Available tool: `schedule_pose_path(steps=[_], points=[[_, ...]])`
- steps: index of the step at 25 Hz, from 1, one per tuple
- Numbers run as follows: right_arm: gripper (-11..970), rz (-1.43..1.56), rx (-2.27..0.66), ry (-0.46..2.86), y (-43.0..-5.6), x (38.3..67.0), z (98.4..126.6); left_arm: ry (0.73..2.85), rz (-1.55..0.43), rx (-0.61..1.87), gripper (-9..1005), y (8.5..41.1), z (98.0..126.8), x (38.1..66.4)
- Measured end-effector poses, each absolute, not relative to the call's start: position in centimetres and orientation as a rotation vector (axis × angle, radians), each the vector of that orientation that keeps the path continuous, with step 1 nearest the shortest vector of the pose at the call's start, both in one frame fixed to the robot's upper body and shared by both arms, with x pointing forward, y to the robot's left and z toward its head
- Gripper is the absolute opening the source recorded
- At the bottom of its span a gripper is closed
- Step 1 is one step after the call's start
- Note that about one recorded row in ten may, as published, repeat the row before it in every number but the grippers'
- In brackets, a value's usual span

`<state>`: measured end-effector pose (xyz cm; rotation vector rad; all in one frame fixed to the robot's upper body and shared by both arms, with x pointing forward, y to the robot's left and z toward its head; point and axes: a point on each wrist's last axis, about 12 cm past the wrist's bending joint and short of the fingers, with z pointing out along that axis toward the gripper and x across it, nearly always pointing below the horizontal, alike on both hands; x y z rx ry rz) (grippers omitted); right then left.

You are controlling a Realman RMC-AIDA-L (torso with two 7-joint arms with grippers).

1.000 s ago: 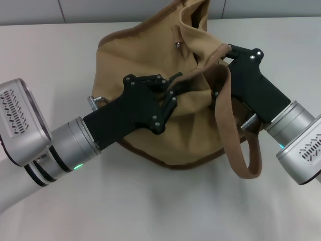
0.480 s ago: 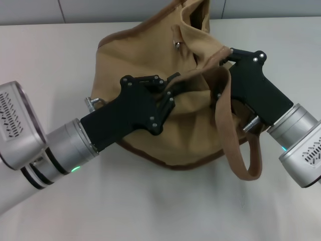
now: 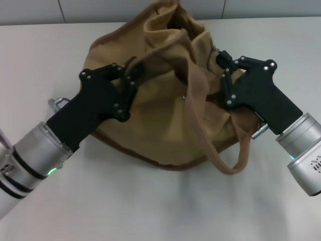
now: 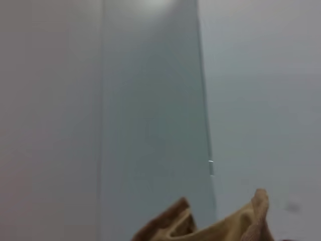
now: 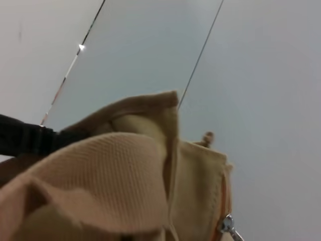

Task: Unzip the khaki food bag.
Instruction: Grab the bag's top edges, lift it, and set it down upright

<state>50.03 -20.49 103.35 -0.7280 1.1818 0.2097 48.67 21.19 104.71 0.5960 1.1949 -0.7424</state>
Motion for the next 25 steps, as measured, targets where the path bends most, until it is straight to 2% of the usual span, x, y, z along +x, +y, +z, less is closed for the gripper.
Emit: schedule_pose_path(steps=[25], points=[[25,0.173,-0.703,1.230,-21.9,48.8,102.4,1.219,-0.523,0.293,86,26.8,103.6,45.4]])
